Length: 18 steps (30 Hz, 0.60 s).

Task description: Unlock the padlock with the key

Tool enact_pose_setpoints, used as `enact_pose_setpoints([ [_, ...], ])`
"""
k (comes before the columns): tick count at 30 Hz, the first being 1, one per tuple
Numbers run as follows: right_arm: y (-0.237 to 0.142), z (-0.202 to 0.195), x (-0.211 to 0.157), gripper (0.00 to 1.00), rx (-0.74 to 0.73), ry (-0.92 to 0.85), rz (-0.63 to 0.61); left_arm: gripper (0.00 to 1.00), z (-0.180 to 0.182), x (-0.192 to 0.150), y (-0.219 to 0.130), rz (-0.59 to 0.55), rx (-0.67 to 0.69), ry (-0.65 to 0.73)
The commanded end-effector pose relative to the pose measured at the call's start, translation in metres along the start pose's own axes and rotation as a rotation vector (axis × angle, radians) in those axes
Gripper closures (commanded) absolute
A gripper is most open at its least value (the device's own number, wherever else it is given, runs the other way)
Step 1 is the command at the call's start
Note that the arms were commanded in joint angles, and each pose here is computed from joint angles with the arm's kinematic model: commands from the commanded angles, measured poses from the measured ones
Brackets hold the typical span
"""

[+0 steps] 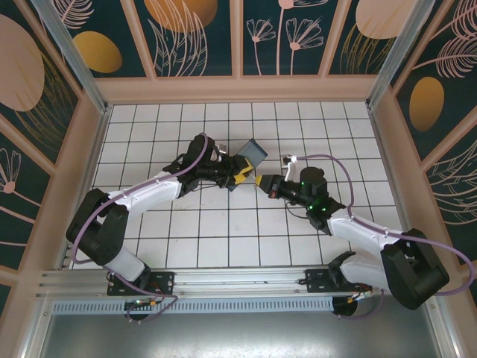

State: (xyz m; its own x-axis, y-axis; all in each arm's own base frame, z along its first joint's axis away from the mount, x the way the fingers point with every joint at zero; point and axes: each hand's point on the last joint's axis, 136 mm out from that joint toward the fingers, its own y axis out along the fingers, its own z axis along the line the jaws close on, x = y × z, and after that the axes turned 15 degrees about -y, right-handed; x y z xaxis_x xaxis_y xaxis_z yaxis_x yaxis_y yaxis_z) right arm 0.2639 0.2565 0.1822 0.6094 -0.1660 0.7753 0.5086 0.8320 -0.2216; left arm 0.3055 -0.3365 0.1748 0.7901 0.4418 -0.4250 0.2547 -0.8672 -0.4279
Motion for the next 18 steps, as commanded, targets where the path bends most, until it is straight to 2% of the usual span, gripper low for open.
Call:
enact_pose_setpoints([
  [1,-0.0019,0.0140,0.0206,1.00,0.027,-0.052,-0.056,0.85,-0.0215,-0.0042,-0.0033,0.017,-0.077,0.032],
  [3,-0.0009,0.0108,0.0175,1.00,0.017,-0.047,-0.047,0.85,-0.0119,-0.0015,-0.0026,0.012,-0.062,0.015],
  [18,0.0048,0.0075,0.0191,1.00,0.026,-0.027,-0.054,0.85,-0.0179,-0.0025,-0.0044,0.005,-0.071,0.017],
])
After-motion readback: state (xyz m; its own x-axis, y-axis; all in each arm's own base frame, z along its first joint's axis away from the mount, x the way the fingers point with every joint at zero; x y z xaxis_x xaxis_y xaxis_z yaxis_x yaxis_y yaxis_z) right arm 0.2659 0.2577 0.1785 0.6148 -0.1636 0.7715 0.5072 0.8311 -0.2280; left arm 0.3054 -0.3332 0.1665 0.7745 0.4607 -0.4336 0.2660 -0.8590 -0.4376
